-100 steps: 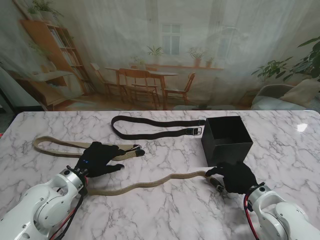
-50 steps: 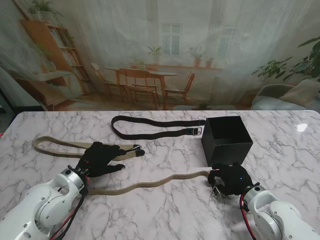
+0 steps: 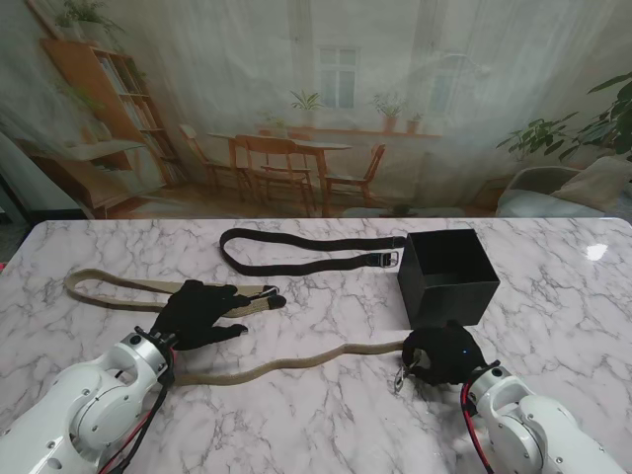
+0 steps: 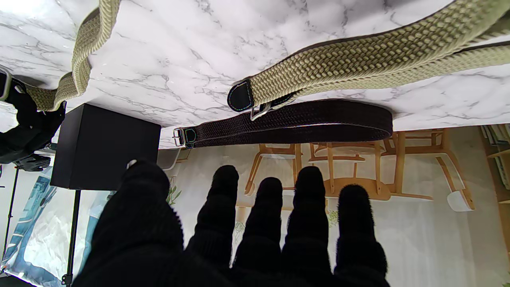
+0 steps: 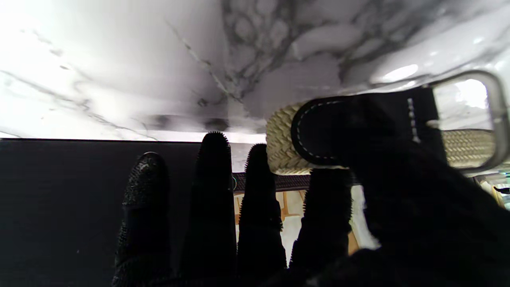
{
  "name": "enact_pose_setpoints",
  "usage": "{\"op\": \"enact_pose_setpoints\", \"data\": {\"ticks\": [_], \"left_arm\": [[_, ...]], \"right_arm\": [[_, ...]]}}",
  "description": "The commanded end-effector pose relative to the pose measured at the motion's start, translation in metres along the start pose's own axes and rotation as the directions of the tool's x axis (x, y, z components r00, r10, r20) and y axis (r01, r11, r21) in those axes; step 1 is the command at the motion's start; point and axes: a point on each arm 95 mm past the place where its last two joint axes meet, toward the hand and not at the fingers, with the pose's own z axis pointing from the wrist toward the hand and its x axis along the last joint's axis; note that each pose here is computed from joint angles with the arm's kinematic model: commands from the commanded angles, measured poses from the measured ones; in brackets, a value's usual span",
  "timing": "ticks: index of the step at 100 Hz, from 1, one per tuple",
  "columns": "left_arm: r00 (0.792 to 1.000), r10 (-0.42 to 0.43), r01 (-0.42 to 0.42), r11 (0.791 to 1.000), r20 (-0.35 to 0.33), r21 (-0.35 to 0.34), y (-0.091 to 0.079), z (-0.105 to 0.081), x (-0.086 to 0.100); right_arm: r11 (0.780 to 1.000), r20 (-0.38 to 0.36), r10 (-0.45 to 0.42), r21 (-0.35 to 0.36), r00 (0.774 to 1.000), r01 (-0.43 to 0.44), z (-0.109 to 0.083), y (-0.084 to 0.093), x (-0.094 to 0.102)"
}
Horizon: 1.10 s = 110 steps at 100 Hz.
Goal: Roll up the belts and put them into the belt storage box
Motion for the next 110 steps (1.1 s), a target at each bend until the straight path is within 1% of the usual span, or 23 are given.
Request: {"op": "enact_pose_setpoints", "data": {"ticks": [1, 38, 61, 86, 98, 110], "left_arm": [[1.000, -0.004, 0.004, 1.000, 0.001, -0.018, 0.003, 0.001, 0.001], [1.000, -0.004, 0.004, 1.000, -0.006, -0.022, 0.004, 0.002, 0.002], [1.000, -0.006, 0.006, 1.000, -0.010, -0.020, 0.004, 0.003, 0.002], [1.000, -0.008, 0.008, 1.000, -0.012, -0.020, 0.005, 0.004, 0.003], [1.000, -0.008, 0.008, 1.000, -0.013, -0.020, 0.005, 0.004, 0.003], [1.000, -0.009, 0.009, 1.000, -0.014, -0.019, 0.005, 0.004, 0.003]], "right_arm": [[1.000, -0.004, 0.003, 0.002, 1.000, -0.003, 0.002, -0.003, 0.002], [0.999, -0.015, 0.039, -0.002, 0.999, -0.039, 0.005, -0.007, 0.006], [0.999, -0.022, 0.035, -0.003, 0.999, -0.035, 0.006, -0.010, 0.007], [0.999, -0.034, 0.032, -0.037, 0.999, -0.033, 0.009, -0.013, 0.010], [0.999, -0.037, 0.041, -0.033, 0.998, -0.042, 0.010, -0.014, 0.011], [0.998, -0.041, 0.057, -0.008, 0.998, -0.057, 0.010, -0.014, 0.012]]}}
